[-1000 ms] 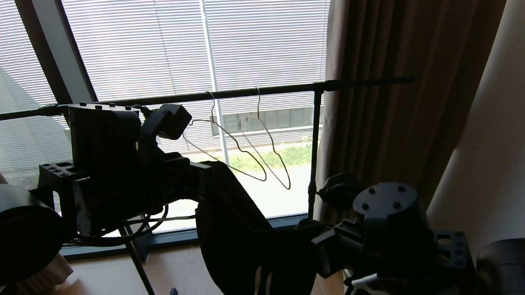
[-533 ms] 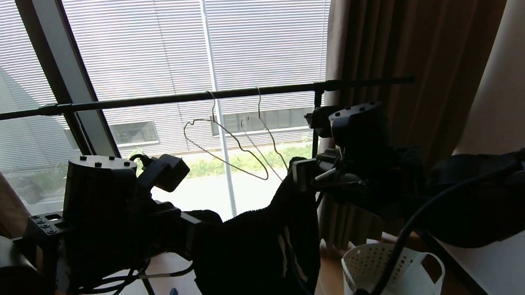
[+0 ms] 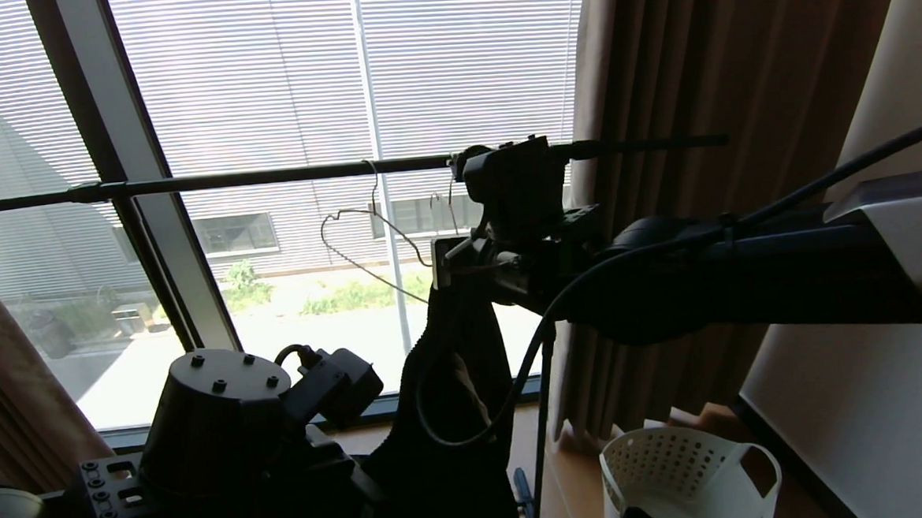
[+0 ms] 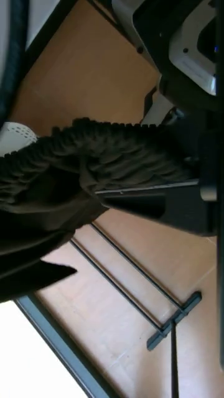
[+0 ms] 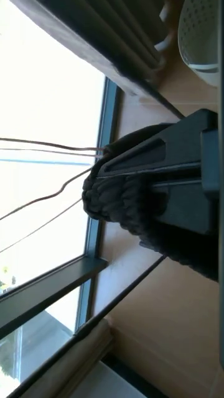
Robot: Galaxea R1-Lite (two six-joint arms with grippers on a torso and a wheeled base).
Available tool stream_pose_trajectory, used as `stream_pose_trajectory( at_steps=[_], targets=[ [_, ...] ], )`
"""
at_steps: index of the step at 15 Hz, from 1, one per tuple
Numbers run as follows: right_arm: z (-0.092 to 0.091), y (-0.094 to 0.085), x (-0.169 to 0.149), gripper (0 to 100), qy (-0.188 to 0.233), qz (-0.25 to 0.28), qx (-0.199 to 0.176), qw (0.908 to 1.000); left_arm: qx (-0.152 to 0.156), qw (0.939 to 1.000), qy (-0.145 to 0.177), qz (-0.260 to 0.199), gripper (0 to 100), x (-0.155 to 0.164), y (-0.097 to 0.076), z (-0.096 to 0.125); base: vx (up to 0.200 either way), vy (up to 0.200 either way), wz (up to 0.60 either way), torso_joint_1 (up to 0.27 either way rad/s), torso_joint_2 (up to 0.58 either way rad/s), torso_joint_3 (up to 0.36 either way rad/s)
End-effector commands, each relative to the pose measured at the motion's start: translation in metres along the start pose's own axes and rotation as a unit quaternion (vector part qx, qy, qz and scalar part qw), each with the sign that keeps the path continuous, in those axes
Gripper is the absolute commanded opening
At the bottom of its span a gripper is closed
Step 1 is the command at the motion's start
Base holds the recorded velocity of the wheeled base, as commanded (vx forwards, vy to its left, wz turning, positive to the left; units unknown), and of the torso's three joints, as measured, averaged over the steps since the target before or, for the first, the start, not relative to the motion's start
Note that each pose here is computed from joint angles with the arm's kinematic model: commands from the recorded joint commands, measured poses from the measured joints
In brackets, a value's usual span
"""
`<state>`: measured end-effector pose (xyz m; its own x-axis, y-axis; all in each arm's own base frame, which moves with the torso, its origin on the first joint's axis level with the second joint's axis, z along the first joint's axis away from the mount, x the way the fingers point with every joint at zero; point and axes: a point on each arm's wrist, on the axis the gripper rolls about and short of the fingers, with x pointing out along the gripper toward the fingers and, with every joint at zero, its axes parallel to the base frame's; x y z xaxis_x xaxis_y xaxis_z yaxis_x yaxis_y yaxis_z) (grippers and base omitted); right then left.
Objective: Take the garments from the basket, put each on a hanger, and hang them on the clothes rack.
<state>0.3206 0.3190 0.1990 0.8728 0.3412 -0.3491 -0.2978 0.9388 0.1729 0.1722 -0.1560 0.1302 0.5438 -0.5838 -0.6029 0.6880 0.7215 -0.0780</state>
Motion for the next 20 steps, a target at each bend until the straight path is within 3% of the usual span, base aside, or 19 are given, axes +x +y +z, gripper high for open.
stream_pose_trajectory(
  at_steps=[1,5,9,10,12,13,15,17,20],
  targets=[
    [-0.026,0.018,0.02,0,0.021,0.01,-0.009,0.9997,0.0,0.9997,0.003,-0.024,0,0.004,-0.014,0.001,0.0,0.0,0.0,0.0,0.0,0.0],
    [-0.029,0.029,0.012,0,0.026,0.022,0.024,0.9991,-0.018,0.9994,-0.004,-0.03,0,0.002,-0.018,0.004,0.0,0.0,0.0,0.0,0.0,0.0],
    [-0.023,-0.003,-0.026,0,0.043,0.0,0.036,0.9984,-0.067,0.9976,0.006,0.019,0,0.001,0.011,-0.004,0.0,0.0,0.0,0.0,0.0,0.0],
    [-0.022,-0.016,-0.051,0,0.049,-0.002,0.034,0.9982,-0.084,0.9956,0.0,0.042,0,-0.001,0.025,-0.003,0.0,0.0,0.0,0.0,0.0,0.0],
    [-0.024,-0.023,-0.063,0,0.049,-0.002,0.032,0.9983,-0.091,0.9946,-0.004,0.05,0,-0.002,0.03,-0.002,0.0,0.0,0.0,0.0,0.0,0.0],
    [-0.04,-0.043,-0.092,0,0.056,-0.006,0.019,0.9982,-0.095,0.9936,-0.022,0.056,0,-0.001,0.035,0.008,0.0,0.0,0.0,0.0,0.0,0.0],
    [-0.065,-0.063,-0.113,0,0.07,-0.012,-0.006,0.9975,-0.093,0.9927,-0.043,0.064,0,0.004,0.042,0.026,0.0,0.0,0.0,0.0,0.0,0.0],
    [-0.072,-0.071,-0.126,0,0.065,-0.01,-0.016,0.9977,-0.083,0.9925,-0.06,0.067,0,0.007,0.046,0.039,0.0,0.0,0.0,0.0,0.0,0.0],
    [-0.106,-0.089,-0.151,0,0.093,-0.016,-0.038,0.9948,-0.073,0.9901,-0.097,0.069,0,0.015,0.051,0.07,0.0,0.0,0.0,0.0,0.0,0.0]
  ],
)
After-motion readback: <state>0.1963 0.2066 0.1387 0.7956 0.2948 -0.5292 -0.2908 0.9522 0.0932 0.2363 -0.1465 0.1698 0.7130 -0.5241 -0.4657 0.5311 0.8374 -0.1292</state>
